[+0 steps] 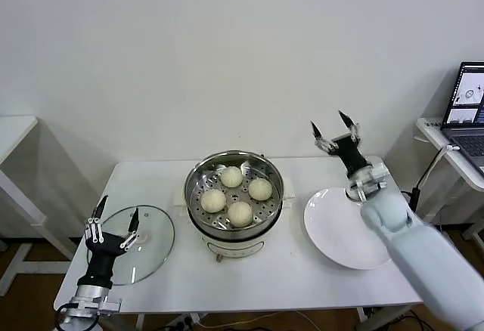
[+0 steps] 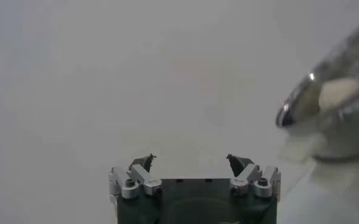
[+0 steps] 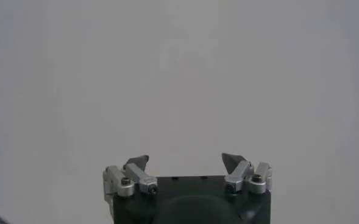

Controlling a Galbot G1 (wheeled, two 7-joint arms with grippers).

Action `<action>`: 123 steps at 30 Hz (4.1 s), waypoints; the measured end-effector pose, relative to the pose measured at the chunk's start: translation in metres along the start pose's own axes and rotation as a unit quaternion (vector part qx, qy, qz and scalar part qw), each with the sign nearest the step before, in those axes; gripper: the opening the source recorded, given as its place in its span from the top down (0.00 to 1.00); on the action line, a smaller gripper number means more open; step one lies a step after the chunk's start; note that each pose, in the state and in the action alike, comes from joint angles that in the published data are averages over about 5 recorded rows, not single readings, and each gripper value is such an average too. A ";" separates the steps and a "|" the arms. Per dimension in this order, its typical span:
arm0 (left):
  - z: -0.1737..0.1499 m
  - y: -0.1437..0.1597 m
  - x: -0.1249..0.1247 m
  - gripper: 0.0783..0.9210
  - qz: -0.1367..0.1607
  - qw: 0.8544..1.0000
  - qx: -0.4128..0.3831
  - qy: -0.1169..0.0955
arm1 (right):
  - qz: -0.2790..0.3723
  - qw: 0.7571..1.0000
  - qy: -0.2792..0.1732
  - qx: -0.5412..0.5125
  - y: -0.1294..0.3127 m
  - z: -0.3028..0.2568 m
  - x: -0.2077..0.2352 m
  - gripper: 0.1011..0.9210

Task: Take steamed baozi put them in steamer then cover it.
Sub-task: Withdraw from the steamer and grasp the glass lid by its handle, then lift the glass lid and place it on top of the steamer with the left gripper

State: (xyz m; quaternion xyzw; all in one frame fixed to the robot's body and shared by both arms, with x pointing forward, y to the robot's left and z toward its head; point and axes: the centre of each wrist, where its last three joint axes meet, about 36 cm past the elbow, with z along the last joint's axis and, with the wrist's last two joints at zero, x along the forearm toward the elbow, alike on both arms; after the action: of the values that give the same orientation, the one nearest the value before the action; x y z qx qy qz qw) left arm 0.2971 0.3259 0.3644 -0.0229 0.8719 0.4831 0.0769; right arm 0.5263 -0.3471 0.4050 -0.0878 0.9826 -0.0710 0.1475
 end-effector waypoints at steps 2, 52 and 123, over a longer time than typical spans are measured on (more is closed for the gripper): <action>0.013 0.000 0.003 0.12 0.013 0.999 -0.041 0.005 | 0.025 1.000 0.009 -0.012 0.005 0.017 0.025 0.12; 0.134 -0.073 -0.022 0.12 0.068 0.956 -0.286 -0.001 | 0.143 0.985 0.088 -0.035 0.081 0.098 0.170 0.12; -0.151 0.004 -0.110 0.87 -0.064 0.982 -0.175 -0.033 | 0.158 0.984 0.080 -0.018 0.080 0.090 0.164 0.12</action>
State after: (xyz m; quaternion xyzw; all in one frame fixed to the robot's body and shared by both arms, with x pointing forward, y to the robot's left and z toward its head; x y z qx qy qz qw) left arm 0.3881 0.1969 0.4635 -0.0755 0.7673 0.6231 0.1313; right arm 0.3871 -0.3114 0.2607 0.0717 0.9938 -0.0356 0.0765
